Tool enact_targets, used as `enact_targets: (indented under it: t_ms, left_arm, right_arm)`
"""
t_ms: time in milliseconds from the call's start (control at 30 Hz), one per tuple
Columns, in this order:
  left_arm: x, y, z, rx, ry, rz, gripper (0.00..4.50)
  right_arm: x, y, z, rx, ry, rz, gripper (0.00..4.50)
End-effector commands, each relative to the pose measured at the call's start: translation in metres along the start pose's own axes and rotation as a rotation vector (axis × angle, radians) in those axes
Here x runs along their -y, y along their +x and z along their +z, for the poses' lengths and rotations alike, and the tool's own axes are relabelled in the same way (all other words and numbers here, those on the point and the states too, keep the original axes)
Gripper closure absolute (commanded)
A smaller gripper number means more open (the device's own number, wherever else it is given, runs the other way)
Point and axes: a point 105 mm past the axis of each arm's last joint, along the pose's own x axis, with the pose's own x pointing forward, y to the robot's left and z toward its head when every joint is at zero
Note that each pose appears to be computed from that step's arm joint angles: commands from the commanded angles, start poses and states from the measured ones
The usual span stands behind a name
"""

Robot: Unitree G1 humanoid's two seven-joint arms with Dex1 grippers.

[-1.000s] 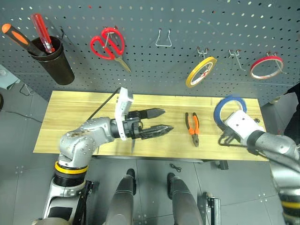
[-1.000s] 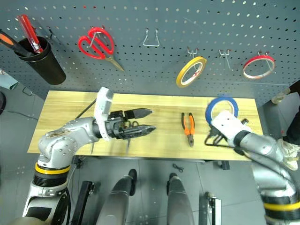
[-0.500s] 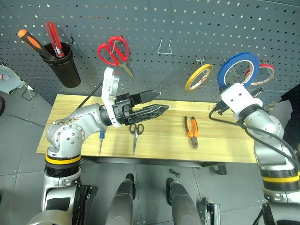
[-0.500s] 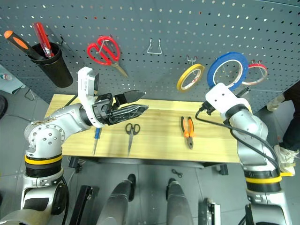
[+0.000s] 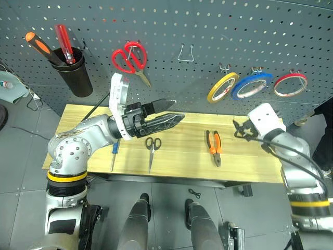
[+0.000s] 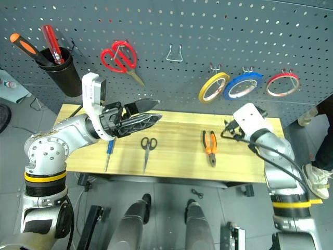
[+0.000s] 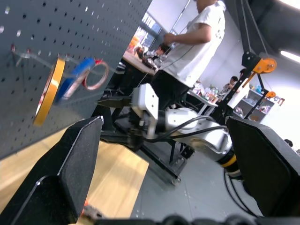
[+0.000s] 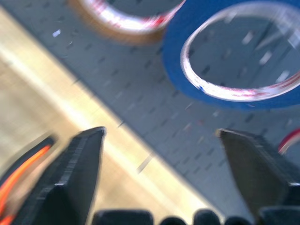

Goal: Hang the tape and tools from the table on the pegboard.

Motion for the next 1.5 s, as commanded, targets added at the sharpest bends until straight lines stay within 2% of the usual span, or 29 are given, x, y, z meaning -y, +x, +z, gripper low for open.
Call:
enact_targets:
  t_ms: [33, 100, 200, 367, 733, 1200, 1300, 1400, 1500]
  left_arm:
    - [0.008, -0.02, -0.036, -0.144, -0.012, -0.019, 0.0]
    - [0.006, -0.033, -0.052, -0.192, -0.04, 0.005, 0.0]
    - [-0.005, -0.052, -0.061, -0.187, -0.07, 0.115, 0.0]
    - [0.011, -0.061, -0.078, -0.232, -0.104, 0.108, 0.0]
    - [0.02, -0.061, -0.067, -0.201, -0.105, 0.128, 0.0]
    - [0.029, -0.055, -0.064, -0.208, -0.112, 0.096, 0.0]
    - [0.03, -0.054, -0.064, -0.207, -0.112, 0.086, 0.0]
    - [0.029, -0.053, -0.063, -0.202, -0.11, 0.081, 0.0]
    - [0.028, -0.053, -0.063, -0.198, -0.105, 0.086, 0.0]
  right_arm:
    - [-0.043, -0.015, -0.019, -0.154, 0.272, 0.167, 0.03]
    - [-0.061, -0.012, -0.023, -0.232, 0.383, 0.243, 0.03]
    - [-0.072, 0.004, -0.019, -0.299, 0.472, 0.286, 0.03]
    - [-0.069, 0.04, -0.02, -0.388, 0.546, 0.27, 0.03]
    - [-0.065, 0.085, -0.037, -0.48, 0.592, 0.211, 0.03]
    - [-0.078, 0.086, -0.067, -0.607, 0.623, 0.222, 0.03]
    - [-0.08, 0.084, -0.069, -0.615, 0.631, 0.234, 0.77]
    - [-0.082, 0.084, -0.067, -0.609, 0.631, 0.249, 1.72]
    - [-0.081, 0.083, -0.065, -0.599, 0.624, 0.258, 1.73]
